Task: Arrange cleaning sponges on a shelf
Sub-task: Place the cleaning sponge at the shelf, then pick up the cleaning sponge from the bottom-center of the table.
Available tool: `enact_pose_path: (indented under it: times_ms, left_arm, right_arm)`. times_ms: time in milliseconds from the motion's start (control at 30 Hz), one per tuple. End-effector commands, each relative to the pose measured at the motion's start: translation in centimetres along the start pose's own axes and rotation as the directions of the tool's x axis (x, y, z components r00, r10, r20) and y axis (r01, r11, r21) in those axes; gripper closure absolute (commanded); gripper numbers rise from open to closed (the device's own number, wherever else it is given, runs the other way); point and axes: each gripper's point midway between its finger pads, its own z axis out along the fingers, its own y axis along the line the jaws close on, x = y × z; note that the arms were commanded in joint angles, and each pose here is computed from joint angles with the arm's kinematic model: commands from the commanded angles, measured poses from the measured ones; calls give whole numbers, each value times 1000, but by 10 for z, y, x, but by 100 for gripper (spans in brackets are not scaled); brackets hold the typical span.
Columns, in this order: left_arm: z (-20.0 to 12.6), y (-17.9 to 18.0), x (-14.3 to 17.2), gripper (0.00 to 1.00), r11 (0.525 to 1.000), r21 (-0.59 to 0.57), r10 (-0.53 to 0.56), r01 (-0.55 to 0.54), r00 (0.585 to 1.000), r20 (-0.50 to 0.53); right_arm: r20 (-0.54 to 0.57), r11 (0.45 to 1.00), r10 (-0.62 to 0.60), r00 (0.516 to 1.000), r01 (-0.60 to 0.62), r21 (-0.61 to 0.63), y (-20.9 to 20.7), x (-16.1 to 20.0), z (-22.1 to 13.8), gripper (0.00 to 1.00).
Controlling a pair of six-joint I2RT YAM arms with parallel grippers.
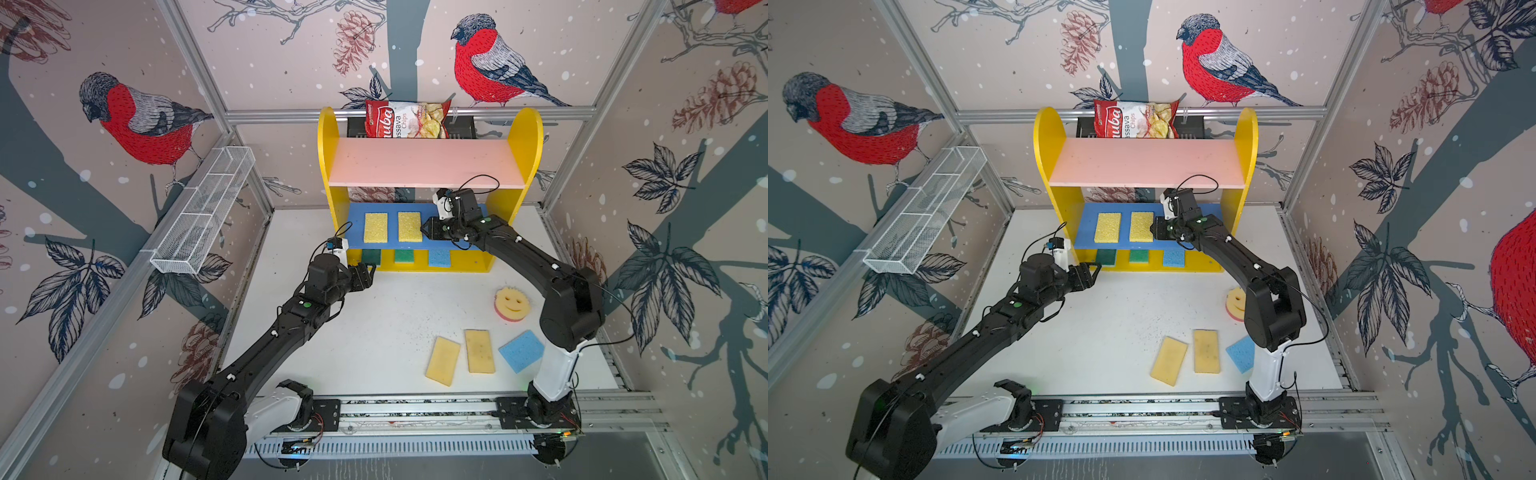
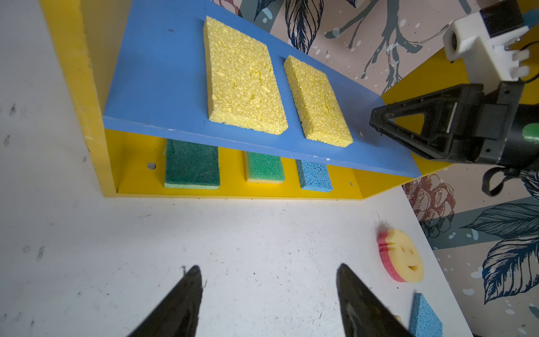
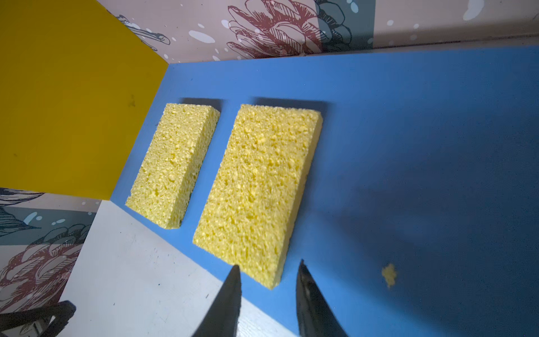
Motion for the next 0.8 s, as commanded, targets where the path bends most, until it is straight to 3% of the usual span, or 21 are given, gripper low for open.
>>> enact_pose_path:
  times_ms: [0, 333, 500, 767]
  left_arm:
    - [-3, 3, 5, 28, 999, -11, 30, -31, 999, -16]
    - [-17, 1, 80, 29, 994, -1, 105, -106, 982, -160]
    - [-14, -20, 116, 28, 993, 83, 104, -88, 972, -213]
    - [7, -70, 172, 26, 963, 166, 255, -212, 913, -318]
  right_arm:
    - [-8, 1000, -12, 1000, 12, 0, 7, 12, -6, 67]
    - [-17, 996, 89, 996, -89, 30, -9, 76, -33, 64]
    - [-11, 989, 132, 991, -130, 68, -22, 104, -52, 64]
    - [28, 975, 180, 983, -182, 127, -46, 125, -78, 64]
